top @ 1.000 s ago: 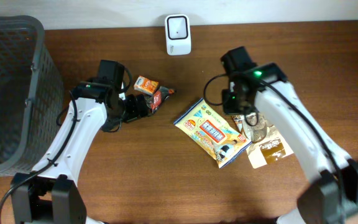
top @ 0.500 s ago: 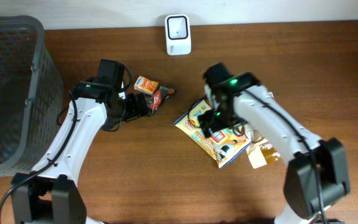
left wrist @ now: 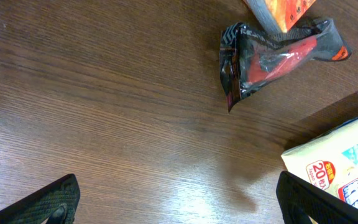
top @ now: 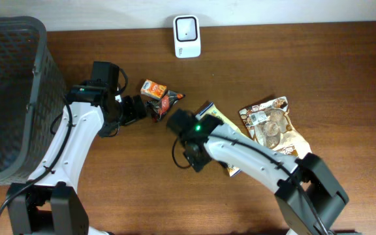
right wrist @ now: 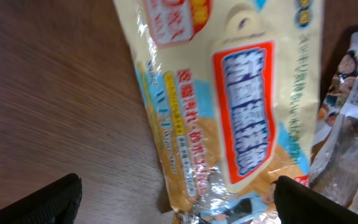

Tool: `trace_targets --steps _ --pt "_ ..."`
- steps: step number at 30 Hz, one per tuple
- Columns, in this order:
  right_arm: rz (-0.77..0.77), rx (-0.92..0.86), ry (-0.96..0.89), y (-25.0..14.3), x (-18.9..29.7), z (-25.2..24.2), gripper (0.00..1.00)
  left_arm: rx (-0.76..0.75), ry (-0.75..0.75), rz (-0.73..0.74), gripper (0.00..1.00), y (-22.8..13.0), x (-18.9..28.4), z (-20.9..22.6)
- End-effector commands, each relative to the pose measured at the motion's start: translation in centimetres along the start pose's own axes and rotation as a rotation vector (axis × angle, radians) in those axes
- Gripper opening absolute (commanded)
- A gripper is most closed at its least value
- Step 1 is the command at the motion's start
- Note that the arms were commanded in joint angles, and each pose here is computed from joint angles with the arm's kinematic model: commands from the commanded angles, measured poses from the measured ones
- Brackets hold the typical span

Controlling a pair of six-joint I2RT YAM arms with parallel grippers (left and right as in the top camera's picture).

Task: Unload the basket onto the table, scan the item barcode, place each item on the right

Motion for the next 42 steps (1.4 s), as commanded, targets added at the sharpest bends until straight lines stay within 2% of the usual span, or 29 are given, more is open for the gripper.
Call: trace_targets --steps 1,10,14,18,20,24,25,28,33,37,39,42 --pt "0.012 -0.002 -0.122 -0.9 -1.3 -0.3 0.99 0.014 0.020 -0.007 0.99 0.3 -0.3 0.3" --pt "-0.028 -0.054 -0.127 -1.6 -4.5 -0.7 0.97 0.059 0.034 -0.007 0.99 1.0 -0.1 1.7" --pt "-0.006 -0.118 -0.125 -1.8 -5.2 -2.6 0.83 0.059 0.034 -0.007 0.99 1.0 -0.1 1.7" --pt "0.003 -0.197 -0.030 -1.8 -6.0 -4.3 0.71 0.059 0.034 -0.007 0.99 1.0 -0.1 1.7" --pt "0.005 -0.218 0.016 -1.8 -6.2 -4.6 0.61 0.059 0.034 -0.007 0.99 1.0 -0.1 1.7" --pt "-0.010 -0.223 0.036 -1.6 -6.2 -4.4 0.12 0.059 0.034 -0.007 0.99 1.0 -0.1 1.7" --pt "-0.013 -0.224 0.049 -1.5 -6.2 -4.3 0.04 0.059 0.034 -0.007 0.99 1.0 -0.1 1.7" --pt "-0.020 -0.294 0.092 -1.2 -5.9 -4.2 0.04 0.059 0.034 -0.007 0.99 1.0 -0.1 1.7" --pt "-0.082 -0.306 0.314 1.7 -2.3 -4.0 0.04 0.059 0.034 -0.007 0.99 1.0 -0.1 1.7" --pt "-0.166 -0.294 0.563 4.4 2.7 -4.2 0.04 0.059 0.034 -0.007 0.99 1.0 -0.1 1.7" --pt "-0.218 -0.280 0.762 5.4 4.8 -4.1 0.04 0.059 0.034 -0.008 0.99 1.0 -0.1 1.7" --pt "-0.219 -0.284 0.919 5.3 5.1 -4.3 0.04 0.059 0.034 -0.007 0.99 1.0 -0.1 1.7"
Point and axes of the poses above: each gripper's point midway between its finger pads, its own x axis back along the fingers, its own z axis along the line the jaws close on, y = z × x, the point moved 10 cm from there along x, back along the fingers, and after that the axes turned 8 degrees about x, right-handed, at the moved point
